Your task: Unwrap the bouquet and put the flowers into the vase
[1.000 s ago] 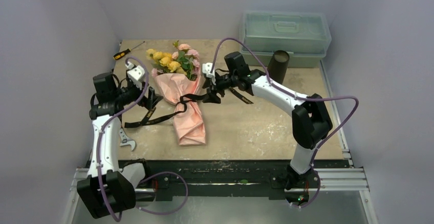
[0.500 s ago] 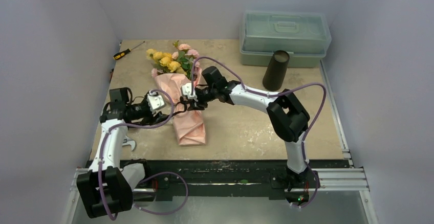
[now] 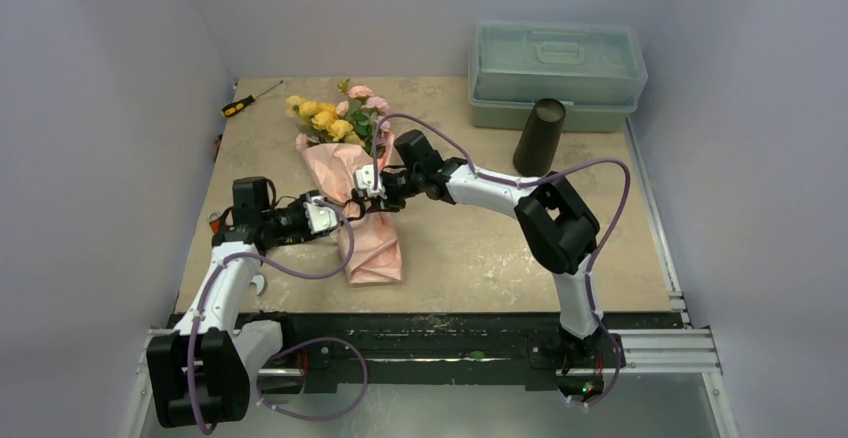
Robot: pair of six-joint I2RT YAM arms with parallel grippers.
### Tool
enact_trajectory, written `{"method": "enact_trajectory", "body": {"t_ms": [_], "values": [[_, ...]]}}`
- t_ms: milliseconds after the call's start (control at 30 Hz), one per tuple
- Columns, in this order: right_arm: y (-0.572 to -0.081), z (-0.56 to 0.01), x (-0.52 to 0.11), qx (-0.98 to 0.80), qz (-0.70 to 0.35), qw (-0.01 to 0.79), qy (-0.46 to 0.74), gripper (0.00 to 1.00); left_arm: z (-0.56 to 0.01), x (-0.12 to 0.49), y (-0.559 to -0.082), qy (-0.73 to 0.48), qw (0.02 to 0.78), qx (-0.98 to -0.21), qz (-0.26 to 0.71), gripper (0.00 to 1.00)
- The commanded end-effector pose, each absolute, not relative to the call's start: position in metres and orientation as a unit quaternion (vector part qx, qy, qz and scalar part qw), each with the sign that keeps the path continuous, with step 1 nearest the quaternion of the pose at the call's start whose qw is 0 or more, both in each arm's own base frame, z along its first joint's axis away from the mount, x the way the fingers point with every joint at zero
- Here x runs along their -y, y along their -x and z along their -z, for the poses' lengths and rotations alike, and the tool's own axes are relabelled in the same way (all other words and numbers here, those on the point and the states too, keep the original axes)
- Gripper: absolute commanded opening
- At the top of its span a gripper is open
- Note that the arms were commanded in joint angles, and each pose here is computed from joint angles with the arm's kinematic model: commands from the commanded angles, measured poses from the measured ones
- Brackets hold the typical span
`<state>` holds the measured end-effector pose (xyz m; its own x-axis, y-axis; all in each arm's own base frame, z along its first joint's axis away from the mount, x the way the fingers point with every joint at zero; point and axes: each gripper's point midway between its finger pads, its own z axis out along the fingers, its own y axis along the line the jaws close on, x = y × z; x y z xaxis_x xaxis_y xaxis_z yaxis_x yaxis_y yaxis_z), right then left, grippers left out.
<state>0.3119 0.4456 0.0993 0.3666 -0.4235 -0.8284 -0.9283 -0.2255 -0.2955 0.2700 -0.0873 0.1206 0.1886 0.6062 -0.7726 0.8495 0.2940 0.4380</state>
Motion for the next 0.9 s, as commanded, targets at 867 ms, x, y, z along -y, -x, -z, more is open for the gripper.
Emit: {"method": "enact_trajectory", "body": {"t_ms": [867], "values": [[-0.356,-0.092,-0.445,-0.490,-0.253,0.422,0.719,0.00,-0.086,0.120,-0.313,-0.674,0.498,-0.540,0.073,0.27]]}}
